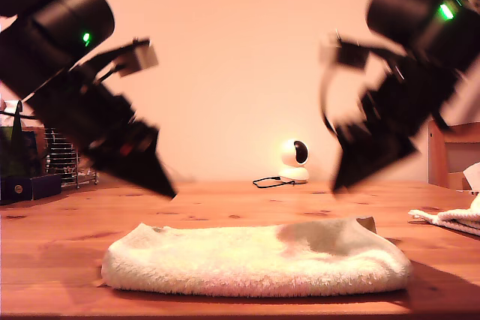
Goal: Fold the tea towel in front of you. After folding it, place it to the right side.
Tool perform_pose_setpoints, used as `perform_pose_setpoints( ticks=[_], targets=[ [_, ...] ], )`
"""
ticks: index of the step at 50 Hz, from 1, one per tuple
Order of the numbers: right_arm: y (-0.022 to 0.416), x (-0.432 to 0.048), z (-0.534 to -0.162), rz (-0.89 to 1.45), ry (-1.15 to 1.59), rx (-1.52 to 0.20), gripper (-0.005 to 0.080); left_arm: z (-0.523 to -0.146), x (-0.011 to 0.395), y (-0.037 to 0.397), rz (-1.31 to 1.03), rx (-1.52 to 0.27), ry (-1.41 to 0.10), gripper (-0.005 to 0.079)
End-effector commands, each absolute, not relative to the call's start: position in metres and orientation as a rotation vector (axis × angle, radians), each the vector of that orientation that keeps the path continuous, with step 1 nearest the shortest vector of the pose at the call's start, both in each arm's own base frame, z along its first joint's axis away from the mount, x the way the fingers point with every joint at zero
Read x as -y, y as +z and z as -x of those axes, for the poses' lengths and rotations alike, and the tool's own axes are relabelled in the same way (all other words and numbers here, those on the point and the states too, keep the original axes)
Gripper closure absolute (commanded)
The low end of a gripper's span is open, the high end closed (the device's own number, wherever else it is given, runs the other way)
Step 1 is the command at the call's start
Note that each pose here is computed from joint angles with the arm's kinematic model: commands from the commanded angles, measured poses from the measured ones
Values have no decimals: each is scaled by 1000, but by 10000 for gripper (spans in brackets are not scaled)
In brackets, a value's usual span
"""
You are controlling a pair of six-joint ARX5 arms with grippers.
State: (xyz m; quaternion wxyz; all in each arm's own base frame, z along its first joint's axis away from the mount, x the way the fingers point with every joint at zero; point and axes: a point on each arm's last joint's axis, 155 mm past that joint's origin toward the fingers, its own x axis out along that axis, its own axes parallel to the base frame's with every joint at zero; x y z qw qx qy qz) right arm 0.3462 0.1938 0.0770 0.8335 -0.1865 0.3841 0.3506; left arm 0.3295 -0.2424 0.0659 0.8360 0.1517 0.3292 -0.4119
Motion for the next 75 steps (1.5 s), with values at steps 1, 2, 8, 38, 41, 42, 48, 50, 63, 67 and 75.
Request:
perform_pose_setpoints(
  ticks=[1, 2, 8, 38, 41, 42, 48, 50, 63, 67, 75],
  targets=[
    [91, -198, -353, 355, 735, -817, 489, -326, 249, 65, -285, -713, -899, 581],
    [94, -199, -353, 337, 731, -826, 492, -324, 251, 65, -255, -724, -904, 586],
    [108, -210, -342, 224, 768, -895, 642, -305, 262, 66, -174, -773, -991, 713],
    [88, -224, -280, -78, 723, -1237, 762, -265, 286, 33, -116, -939, -1096, 764],
    [83, -225, -273, -81, 721, -1263, 762, -263, 287, 27, -118, -956, -1098, 764],
    [81, -225, -271, -81, 720, -1270, 762, -262, 287, 25, -119, -961, -1100, 764],
    [70, -222, -260, -86, 705, -1310, 762, -262, 291, 19, -100, -976, -1092, 764],
    [64, -219, -258, -84, 694, -1322, 763, -262, 292, 18, -101, -974, -1095, 764],
    [35, -197, -262, -43, 558, -1317, 763, -260, 298, 19, -99, -968, -1099, 764],
    [34, -199, -264, -65, 553, -1302, 763, -260, 298, 19, -98, -968, -1098, 764],
    [34, -200, -268, -73, 546, -1284, 763, -259, 298, 18, -98, -972, -1098, 764]
  ],
)
